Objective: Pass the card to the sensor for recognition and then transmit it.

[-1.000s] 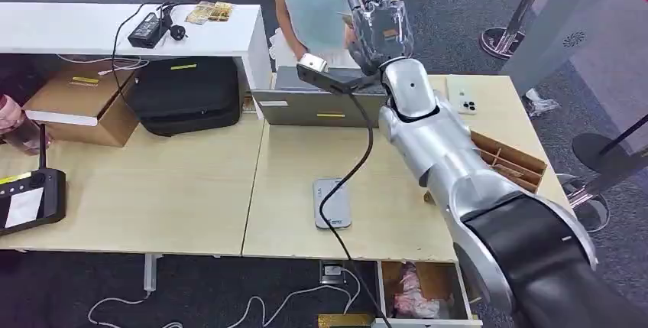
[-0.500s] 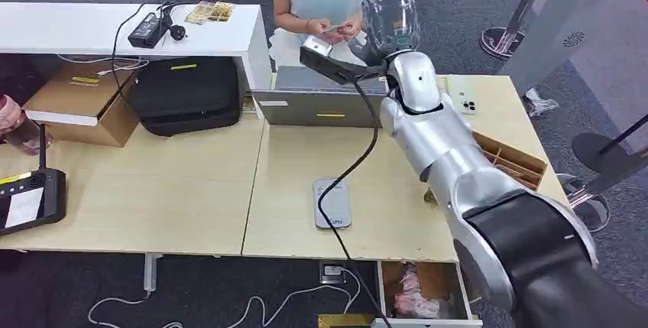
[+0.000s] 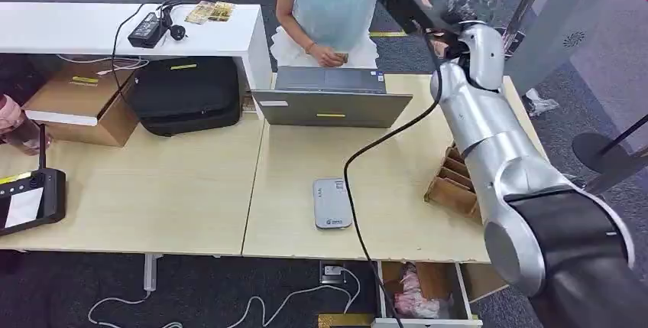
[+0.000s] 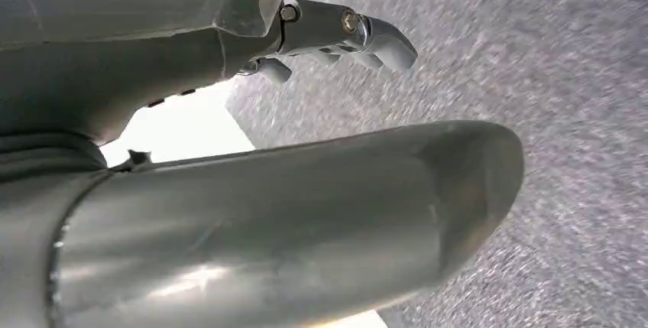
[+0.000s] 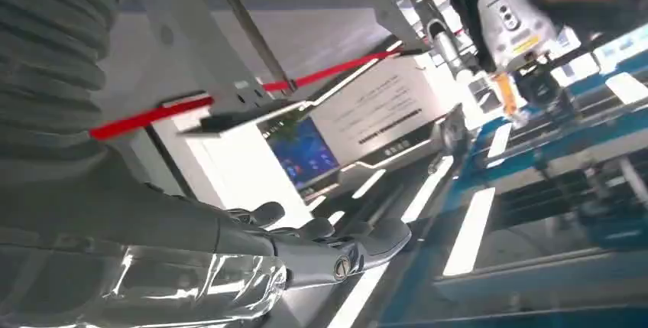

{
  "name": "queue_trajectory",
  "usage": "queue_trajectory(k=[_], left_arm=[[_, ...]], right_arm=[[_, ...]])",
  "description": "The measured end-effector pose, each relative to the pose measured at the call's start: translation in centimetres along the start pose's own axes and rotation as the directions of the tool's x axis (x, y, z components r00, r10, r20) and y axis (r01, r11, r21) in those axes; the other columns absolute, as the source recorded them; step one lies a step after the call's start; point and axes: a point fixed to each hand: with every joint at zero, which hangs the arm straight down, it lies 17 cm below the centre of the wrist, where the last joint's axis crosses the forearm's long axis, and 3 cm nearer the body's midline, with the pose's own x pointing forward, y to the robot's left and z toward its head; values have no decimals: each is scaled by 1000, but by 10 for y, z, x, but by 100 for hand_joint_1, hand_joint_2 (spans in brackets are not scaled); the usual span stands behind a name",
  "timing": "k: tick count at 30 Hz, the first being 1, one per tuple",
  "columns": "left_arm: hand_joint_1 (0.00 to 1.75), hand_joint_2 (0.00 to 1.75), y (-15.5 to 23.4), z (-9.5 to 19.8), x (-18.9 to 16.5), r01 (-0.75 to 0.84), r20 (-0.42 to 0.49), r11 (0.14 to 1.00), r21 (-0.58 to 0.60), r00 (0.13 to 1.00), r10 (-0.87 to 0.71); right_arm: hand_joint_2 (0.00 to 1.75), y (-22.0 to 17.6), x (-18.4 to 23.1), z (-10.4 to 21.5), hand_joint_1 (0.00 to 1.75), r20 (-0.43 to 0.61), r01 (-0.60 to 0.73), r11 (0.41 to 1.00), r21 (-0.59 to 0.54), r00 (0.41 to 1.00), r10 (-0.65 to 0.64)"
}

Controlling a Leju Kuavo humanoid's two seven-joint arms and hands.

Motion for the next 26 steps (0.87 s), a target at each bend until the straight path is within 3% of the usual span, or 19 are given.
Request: queue_trajectory(k=[3,5,7,12,18,26], left_arm=[[0,0,0,0,0,-3,1,1000,0,1000,3],[0,0,-3,-1,-3,-17,0,1000,-3,1000,17],[0,0,-9,-2,-8,-43,-1,999,-19,999,43],[0,0,-10,-1,-8,-52,-5,998,-26,999,52],[0,0,-9,-1,-6,-56,-7,998,-28,998,56],[0,0,-9,-1,-5,-58,-4,998,-28,998,58]], right_arm=[[175,-3,-5,-1,0,-11,6,1000,-7,1000,-6],[175,-31,-48,-5,0,-82,32,997,-73,996,-38],[175,-96,-158,13,0,-242,-23,973,-228,970,-34],[175,-134,-230,42,0,-341,-116,953,-279,940,15],[175,-172,-311,100,0,-455,-243,922,-301,886,85],[175,-205,-391,193,0,-570,-374,899,-227,799,189]])
